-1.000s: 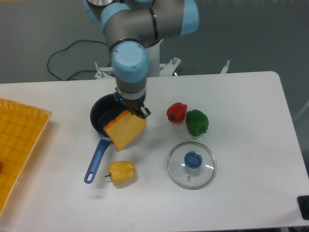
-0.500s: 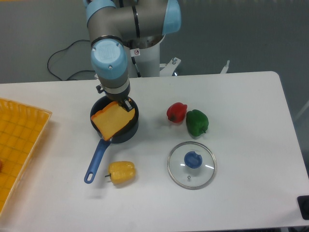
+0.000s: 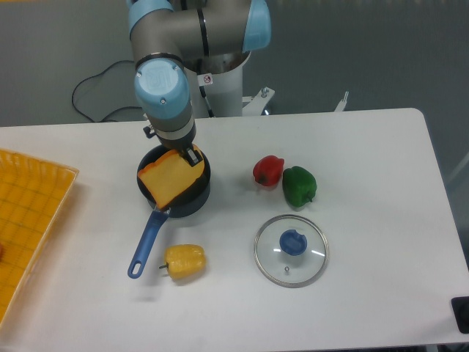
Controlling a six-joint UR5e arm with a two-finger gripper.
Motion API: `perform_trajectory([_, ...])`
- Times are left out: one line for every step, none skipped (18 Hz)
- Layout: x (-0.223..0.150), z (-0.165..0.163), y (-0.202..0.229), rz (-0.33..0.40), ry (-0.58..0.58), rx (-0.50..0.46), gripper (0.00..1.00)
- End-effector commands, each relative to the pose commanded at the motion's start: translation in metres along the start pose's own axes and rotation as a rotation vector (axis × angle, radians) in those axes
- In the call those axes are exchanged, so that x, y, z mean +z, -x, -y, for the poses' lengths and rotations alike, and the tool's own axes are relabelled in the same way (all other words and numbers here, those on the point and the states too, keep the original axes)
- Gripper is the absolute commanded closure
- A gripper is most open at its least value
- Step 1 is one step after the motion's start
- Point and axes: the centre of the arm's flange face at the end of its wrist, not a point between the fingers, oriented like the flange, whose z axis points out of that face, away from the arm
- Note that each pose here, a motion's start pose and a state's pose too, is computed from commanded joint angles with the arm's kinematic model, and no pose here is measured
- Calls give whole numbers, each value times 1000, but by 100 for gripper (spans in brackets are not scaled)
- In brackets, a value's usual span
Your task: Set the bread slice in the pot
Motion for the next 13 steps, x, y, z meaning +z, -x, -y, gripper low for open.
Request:
perform_trajectory([0, 0, -1, 0, 0, 2, 100])
perform_trajectory([0, -2, 0, -2, 0, -1, 100])
perform_trajectory([-1, -3, 0, 1, -1, -3, 100])
perform_trajectory([-2, -3, 0, 4, -3, -3, 100])
perform_trajectory([-2, -3, 2, 3, -3, -6, 100])
perform_trajectory([-1, -3, 1, 4, -3, -5, 100])
perform_trajectory([-1, -3, 2, 5, 0, -5, 100])
perform_trajectory([-1, -3, 2, 7, 6, -5, 100])
perform_trajectory([0, -4, 2, 7, 9, -5, 100])
perform_trajectory([0, -3, 2, 7, 13, -3, 100])
perform_trajectory([0, -3, 2, 7, 14, -1, 100])
perform_trajectory([1, -3, 2, 7, 16, -1, 100])
perform_trajectory([2, -2, 2, 7, 20, 0, 100])
